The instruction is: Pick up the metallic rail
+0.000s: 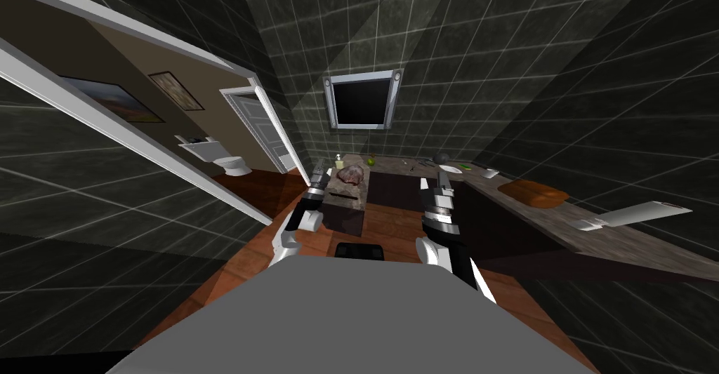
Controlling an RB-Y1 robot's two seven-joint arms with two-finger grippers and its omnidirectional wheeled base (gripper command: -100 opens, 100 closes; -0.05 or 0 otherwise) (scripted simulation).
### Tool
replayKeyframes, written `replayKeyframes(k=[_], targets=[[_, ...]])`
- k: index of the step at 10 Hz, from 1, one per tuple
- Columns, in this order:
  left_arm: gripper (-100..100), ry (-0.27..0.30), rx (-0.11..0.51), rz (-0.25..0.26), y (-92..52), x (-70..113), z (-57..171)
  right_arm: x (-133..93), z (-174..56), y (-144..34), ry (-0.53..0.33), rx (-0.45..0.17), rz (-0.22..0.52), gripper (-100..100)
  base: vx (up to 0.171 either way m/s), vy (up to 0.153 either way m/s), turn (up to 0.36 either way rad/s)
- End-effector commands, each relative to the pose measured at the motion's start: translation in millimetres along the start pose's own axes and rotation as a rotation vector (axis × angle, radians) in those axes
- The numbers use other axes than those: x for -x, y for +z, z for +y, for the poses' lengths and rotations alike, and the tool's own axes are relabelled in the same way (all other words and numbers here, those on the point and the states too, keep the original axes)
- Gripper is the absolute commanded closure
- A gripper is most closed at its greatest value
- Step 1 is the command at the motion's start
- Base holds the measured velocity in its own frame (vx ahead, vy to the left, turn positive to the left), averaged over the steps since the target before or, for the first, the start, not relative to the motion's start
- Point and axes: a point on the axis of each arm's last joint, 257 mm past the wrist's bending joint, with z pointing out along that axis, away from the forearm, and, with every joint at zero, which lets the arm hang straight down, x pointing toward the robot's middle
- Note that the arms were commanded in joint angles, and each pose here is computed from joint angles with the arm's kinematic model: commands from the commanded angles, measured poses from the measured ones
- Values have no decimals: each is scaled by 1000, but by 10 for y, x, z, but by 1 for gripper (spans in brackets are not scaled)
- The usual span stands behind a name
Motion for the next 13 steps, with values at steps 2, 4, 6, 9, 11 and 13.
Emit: replayKeyframes(k=[2, 4, 6, 9, 11, 13], targets=[[-100, -17, 60, 23, 117, -74, 190, 0, 0, 0, 0, 0, 0, 0, 8, 41, 4], [-100, -33, 108, 43, 224, -144, 342, 0, 0, 0, 0, 0, 0, 0, 12, 42, 3], [-100, -48, 159, 63, 329, -218, 496, 0, 0, 0, 0, 0, 0, 0, 11, 47, 3], [-100, -63, 214, 81, 430, -295, 658, 0, 0, 0, 0, 0, 0, 0, 5, 34, 2], [-100, -78, 266, 99, 528, -374, 804, 0, 0, 0, 0, 0, 0, 0, 5, 40, 3], [-100, -92, 309, 117, 628, -454, 926, 0, 0, 0, 0, 0, 0, 0, 7, 50, 0]])
